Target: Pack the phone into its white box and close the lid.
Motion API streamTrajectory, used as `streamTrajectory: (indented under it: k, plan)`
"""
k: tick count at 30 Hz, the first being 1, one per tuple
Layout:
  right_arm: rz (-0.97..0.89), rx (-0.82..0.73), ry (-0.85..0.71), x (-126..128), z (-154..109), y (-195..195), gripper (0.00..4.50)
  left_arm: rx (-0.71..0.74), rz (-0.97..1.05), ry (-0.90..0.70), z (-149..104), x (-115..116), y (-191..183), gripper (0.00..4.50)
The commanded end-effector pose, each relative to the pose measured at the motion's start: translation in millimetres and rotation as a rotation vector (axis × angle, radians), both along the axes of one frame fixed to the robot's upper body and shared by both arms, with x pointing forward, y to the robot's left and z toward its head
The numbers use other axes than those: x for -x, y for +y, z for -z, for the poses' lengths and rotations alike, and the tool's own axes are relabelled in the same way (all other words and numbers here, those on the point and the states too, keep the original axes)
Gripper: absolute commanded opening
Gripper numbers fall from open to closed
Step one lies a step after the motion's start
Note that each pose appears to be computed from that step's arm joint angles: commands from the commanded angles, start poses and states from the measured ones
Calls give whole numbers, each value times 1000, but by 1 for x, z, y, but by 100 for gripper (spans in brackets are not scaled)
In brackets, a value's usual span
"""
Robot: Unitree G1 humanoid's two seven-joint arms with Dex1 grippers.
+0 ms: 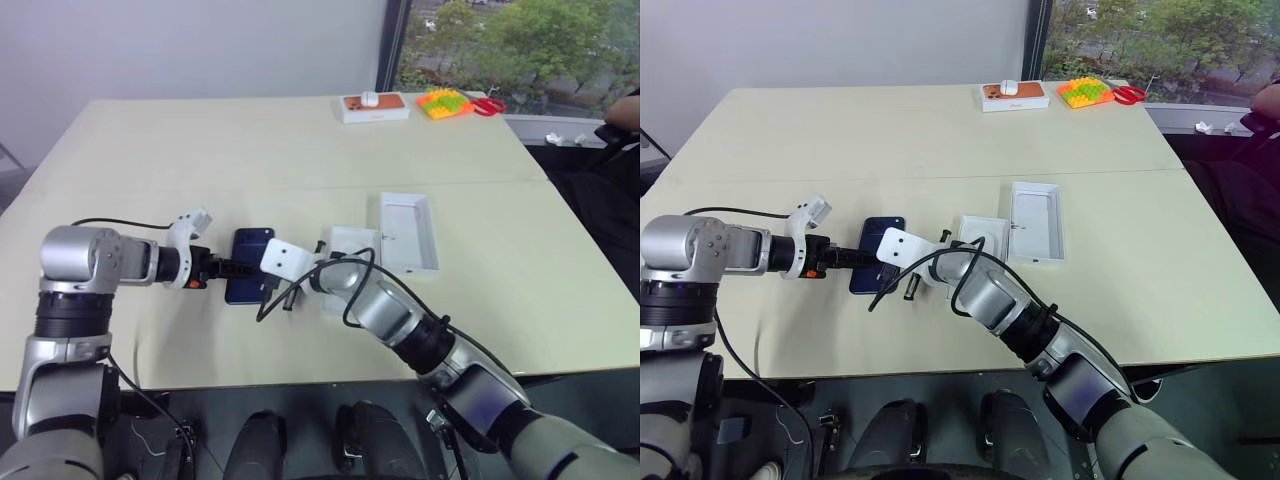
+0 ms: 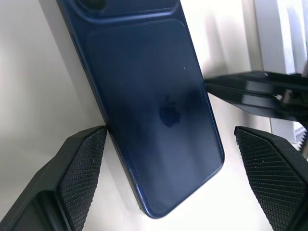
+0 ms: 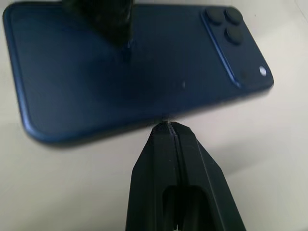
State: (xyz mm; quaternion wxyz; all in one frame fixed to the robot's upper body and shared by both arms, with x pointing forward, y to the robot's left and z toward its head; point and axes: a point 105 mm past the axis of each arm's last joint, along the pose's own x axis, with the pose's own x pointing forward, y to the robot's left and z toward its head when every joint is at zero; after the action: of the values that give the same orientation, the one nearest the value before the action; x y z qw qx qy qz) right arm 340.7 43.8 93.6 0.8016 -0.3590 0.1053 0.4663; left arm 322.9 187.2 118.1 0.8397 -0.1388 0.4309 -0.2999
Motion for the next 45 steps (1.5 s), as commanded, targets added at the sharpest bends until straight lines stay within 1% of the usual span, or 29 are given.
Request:
streamTrajectory:
  k: [1, 10, 14, 29, 33, 37, 41, 45]
  plan:
    - [-33, -8, 2, 3, 0, 9, 0, 89, 62, 144, 25, 18, -22, 445]
    - [-76, -58, 26, 9, -4, 18, 0, 169, 101, 155, 28, 25, -42, 445]
    - [-72, -65, 41, 11, 0, 17, 0, 250, 104, 142, 21, 24, -48, 445]
    - [-50, -62, 45, 11, 4, 11, 0, 468, -35, 182, 17, 13, -47, 445]
    - [-48, -61, 43, 10, 4, 11, 0, 484, -52, 194, 19, 13, -49, 445]
    - [-47, -62, 42, 10, 4, 11, 0, 529, -50, 172, 11, 11, -52, 445]
    - [-46, -63, 41, 10, 4, 11, 0, 483, -29, 169, 14, 15, -54, 445]
    - [-43, -62, 39, 9, 3, 11, 0, 485, -33, 132, 7, 13, -54, 445]
